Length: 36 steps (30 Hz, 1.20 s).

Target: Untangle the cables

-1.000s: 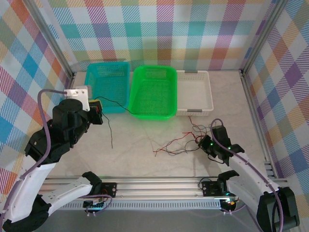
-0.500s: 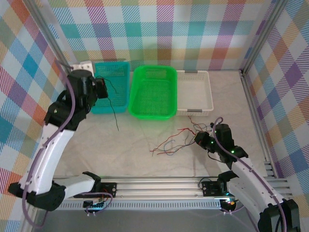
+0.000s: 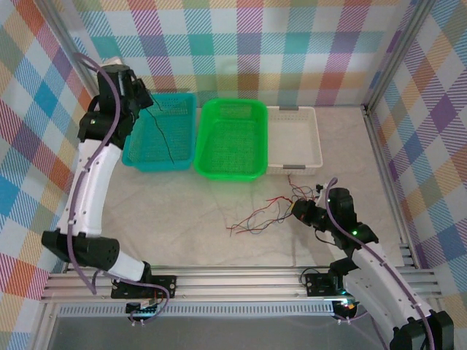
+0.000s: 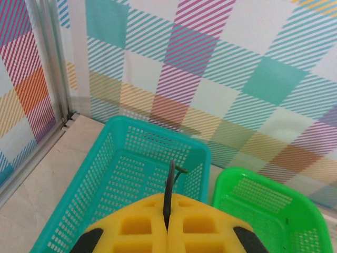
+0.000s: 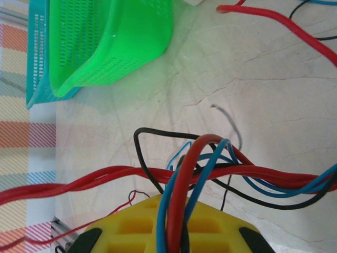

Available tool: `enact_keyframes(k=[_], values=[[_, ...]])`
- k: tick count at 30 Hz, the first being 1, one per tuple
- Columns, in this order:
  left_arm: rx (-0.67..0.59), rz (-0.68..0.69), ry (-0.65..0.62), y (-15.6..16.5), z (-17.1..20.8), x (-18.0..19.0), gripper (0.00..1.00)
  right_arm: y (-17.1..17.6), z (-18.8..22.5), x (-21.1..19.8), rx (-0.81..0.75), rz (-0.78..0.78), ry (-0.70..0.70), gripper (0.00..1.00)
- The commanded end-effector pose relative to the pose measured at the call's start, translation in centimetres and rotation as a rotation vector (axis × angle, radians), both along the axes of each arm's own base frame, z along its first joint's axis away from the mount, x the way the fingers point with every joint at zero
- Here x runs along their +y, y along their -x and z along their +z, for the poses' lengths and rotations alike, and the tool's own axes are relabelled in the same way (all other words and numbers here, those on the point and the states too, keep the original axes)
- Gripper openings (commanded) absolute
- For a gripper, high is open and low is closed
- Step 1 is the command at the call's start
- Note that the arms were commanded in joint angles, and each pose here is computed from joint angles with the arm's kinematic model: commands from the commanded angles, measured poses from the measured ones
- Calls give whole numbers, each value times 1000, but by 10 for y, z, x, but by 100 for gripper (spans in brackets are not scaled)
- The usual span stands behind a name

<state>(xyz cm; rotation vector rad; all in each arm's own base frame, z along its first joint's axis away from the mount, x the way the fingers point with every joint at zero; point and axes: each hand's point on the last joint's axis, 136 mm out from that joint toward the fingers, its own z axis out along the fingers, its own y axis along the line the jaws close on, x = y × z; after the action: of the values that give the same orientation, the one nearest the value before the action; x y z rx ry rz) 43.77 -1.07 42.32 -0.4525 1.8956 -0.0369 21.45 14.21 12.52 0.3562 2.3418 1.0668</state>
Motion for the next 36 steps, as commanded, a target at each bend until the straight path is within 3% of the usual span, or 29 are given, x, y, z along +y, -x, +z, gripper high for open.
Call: enact_keyframes(k=[1, 10, 17, 27, 34, 36], values=[[-31, 60, 10, -23, 0, 14, 0, 1, 29, 12, -90, 73, -40, 0], [89, 103, 6, -87, -75, 21, 0, 17, 41, 23, -128, 152, -78, 0], [234, 106, 70, -93, -156, 13, 0, 18, 43, 27, -133, 173, -86, 0], [335, 21, 167, -74, -197, -8, 34, 14, 56, 40, -144, 206, -108, 0], [354, -62, 209, -49, -179, -24, 62, 8, 57, 46, -116, 207, -99, 0], [364, -100, 232, -40, -173, -33, 65, 6, 57, 49, -105, 208, -107, 0]])
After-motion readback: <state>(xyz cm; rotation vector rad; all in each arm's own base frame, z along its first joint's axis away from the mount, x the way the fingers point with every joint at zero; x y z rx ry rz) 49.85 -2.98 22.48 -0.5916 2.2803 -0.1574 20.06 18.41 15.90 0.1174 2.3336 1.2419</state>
